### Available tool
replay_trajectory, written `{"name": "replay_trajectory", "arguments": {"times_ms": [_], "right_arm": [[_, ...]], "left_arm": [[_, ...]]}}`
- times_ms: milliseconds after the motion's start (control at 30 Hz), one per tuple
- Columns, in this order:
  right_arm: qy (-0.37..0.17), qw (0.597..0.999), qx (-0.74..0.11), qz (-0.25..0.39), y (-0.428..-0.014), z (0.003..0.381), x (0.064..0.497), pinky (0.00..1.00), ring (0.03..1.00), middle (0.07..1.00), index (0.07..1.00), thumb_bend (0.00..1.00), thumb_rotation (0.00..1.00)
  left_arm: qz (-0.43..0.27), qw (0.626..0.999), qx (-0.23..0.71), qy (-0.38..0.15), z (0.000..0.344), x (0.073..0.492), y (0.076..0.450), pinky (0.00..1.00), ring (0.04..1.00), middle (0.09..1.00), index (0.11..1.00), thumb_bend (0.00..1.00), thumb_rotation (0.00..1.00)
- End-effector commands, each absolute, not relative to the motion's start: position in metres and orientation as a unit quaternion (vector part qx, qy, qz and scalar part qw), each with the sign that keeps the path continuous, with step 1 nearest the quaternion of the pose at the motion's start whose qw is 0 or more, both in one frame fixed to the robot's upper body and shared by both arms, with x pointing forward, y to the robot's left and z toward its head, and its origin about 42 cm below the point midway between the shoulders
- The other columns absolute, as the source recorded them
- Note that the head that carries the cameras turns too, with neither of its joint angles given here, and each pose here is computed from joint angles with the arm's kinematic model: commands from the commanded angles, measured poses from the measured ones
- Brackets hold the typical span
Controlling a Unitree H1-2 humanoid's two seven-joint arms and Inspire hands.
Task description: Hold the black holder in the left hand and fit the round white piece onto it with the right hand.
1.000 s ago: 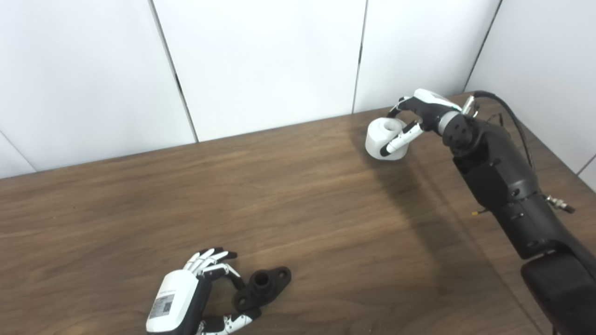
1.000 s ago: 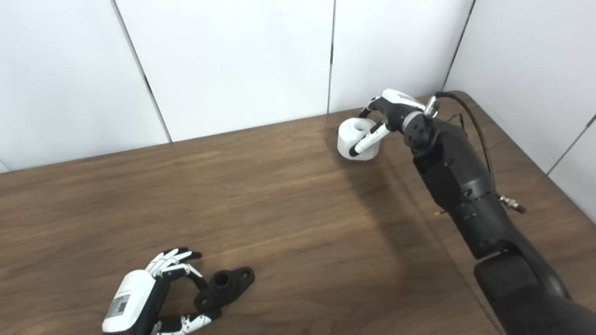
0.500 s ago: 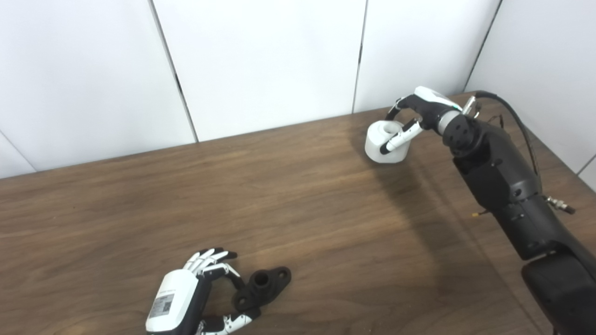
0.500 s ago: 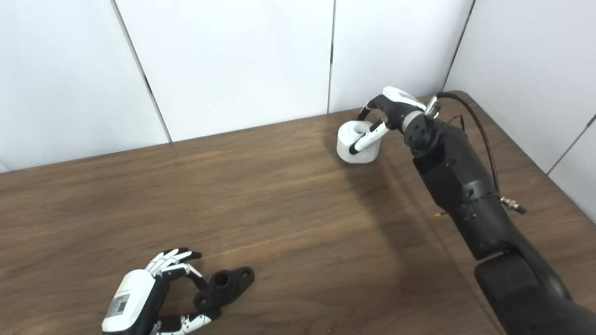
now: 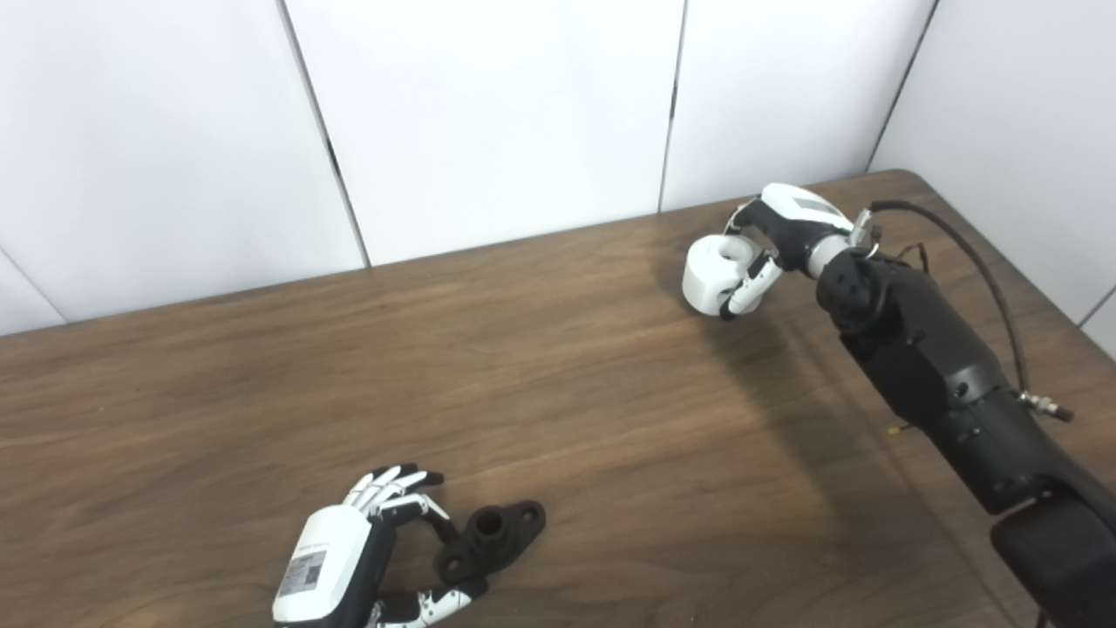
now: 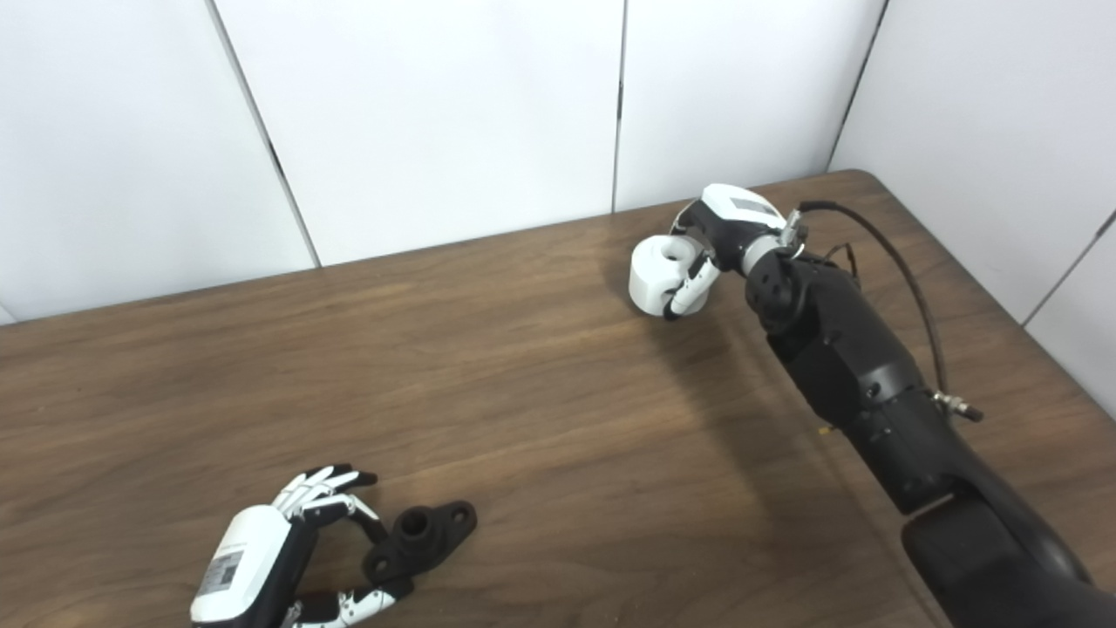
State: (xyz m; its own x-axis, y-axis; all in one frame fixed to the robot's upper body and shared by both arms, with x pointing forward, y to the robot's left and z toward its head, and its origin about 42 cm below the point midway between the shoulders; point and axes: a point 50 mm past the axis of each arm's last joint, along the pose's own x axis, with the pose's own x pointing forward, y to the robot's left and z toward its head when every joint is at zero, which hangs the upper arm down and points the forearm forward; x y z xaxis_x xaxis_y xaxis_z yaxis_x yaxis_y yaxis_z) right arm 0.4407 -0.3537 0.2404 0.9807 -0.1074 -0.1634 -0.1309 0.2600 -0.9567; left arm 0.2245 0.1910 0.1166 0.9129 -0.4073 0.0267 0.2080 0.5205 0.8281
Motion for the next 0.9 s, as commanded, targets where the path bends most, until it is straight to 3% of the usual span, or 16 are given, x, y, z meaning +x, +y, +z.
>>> {"name": "replay_trajectory", "arguments": {"times_ms": [0, 333, 867], "right_arm": [[0.057, 0.772, -0.633, -0.013, -0.359, 0.266, 0.447, 0.95, 0.995, 0.876, 0.491, 0.53, 0.14], [0.039, 0.769, -0.638, -0.012, -0.357, 0.266, 0.445, 0.94, 0.967, 0.815, 0.487, 0.52, 0.13], [0.031, 0.765, -0.644, -0.008, -0.354, 0.279, 0.446, 0.97, 0.974, 0.823, 0.487, 0.52, 0.14]], "left_arm": [[-0.191, 0.859, 0.469, -0.075, 0.108, 0.218, 0.196, 0.91, 0.893, 0.817, 0.488, 0.52, 0.04], [-0.189, 0.86, 0.468, -0.076, 0.109, 0.219, 0.195, 0.9, 0.89, 0.814, 0.488, 0.52, 0.04], [-0.191, 0.86, 0.468, -0.077, 0.104, 0.222, 0.191, 0.9, 0.885, 0.812, 0.487, 0.52, 0.04]]}}
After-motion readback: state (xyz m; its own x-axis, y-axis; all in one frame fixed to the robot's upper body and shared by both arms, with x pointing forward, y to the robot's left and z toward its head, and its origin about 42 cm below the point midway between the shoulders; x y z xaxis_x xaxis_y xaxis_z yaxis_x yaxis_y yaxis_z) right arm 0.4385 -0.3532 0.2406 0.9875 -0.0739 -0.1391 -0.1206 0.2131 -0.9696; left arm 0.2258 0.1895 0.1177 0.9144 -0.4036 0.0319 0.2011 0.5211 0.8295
